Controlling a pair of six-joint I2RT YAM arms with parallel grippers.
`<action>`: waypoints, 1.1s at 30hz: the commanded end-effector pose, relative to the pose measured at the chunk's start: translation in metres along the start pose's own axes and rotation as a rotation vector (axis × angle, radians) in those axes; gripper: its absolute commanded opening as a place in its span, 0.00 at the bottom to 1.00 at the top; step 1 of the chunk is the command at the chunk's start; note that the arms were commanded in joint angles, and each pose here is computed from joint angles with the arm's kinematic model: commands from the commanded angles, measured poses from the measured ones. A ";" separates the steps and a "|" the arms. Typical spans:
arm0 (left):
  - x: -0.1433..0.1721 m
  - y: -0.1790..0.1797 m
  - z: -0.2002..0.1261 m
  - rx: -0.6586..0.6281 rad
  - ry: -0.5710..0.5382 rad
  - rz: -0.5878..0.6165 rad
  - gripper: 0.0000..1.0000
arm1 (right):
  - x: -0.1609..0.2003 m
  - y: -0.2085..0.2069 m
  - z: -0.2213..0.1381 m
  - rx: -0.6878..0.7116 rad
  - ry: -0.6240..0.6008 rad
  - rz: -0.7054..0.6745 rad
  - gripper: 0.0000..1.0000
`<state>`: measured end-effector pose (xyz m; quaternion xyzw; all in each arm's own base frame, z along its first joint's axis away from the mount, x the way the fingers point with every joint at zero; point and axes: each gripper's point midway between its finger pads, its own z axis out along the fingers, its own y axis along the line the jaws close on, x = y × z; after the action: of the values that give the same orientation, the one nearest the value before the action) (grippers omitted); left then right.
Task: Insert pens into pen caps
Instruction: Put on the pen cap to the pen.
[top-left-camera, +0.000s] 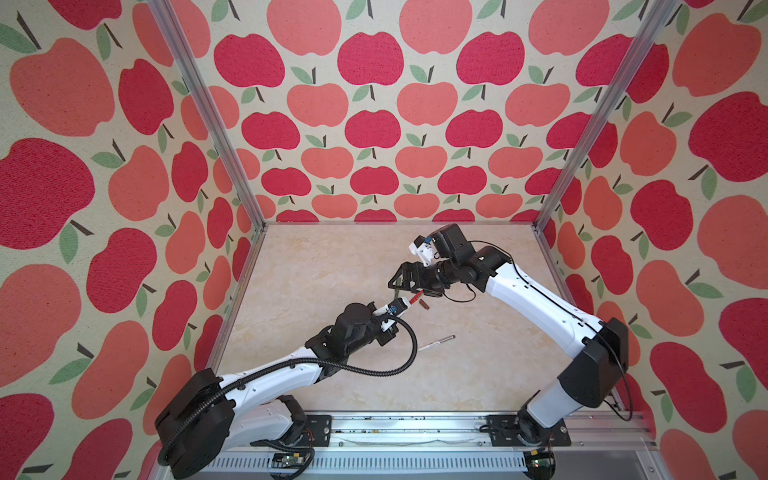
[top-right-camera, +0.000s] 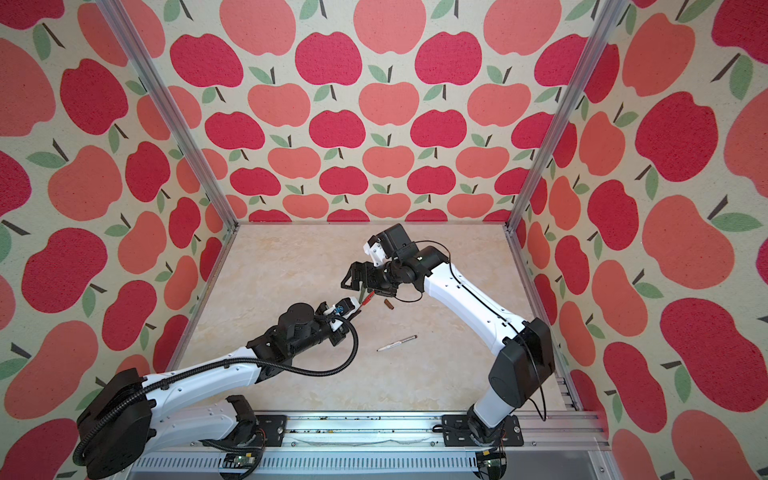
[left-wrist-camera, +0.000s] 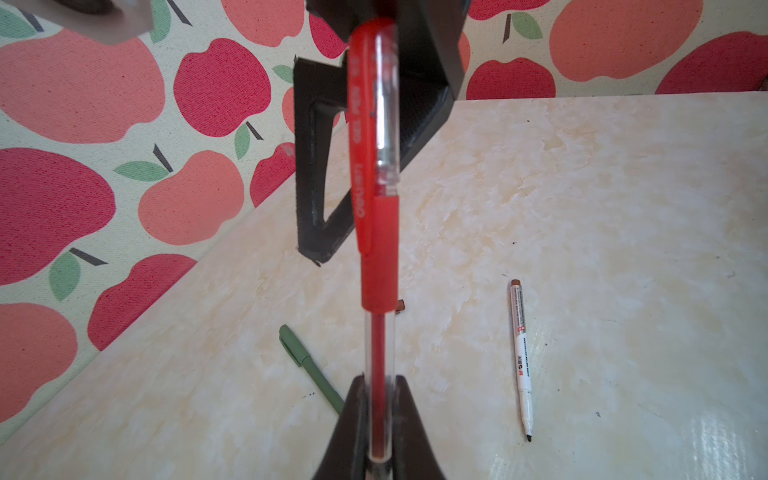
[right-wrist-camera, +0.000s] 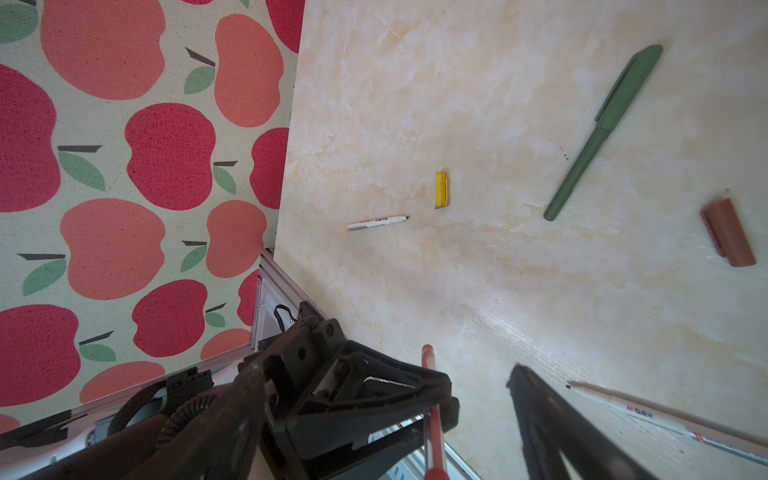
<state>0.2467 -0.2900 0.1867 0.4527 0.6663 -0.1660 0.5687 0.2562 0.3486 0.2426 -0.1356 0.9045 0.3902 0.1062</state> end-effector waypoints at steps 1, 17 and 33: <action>-0.013 -0.003 -0.005 0.004 -0.061 0.038 0.00 | -0.003 0.005 -0.001 -0.029 0.019 0.024 0.94; -0.016 0.001 -0.002 -0.017 -0.072 0.064 0.00 | 0.004 0.012 -0.003 -0.079 0.068 0.033 0.93; -0.013 0.000 -0.001 -0.017 -0.063 0.063 0.00 | 0.001 0.019 -0.022 -0.107 0.050 0.004 0.93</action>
<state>0.2444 -0.2919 0.1943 0.4630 0.6425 -0.1592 0.5895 0.2523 0.3473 0.2547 -0.1343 0.8932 0.4233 0.0713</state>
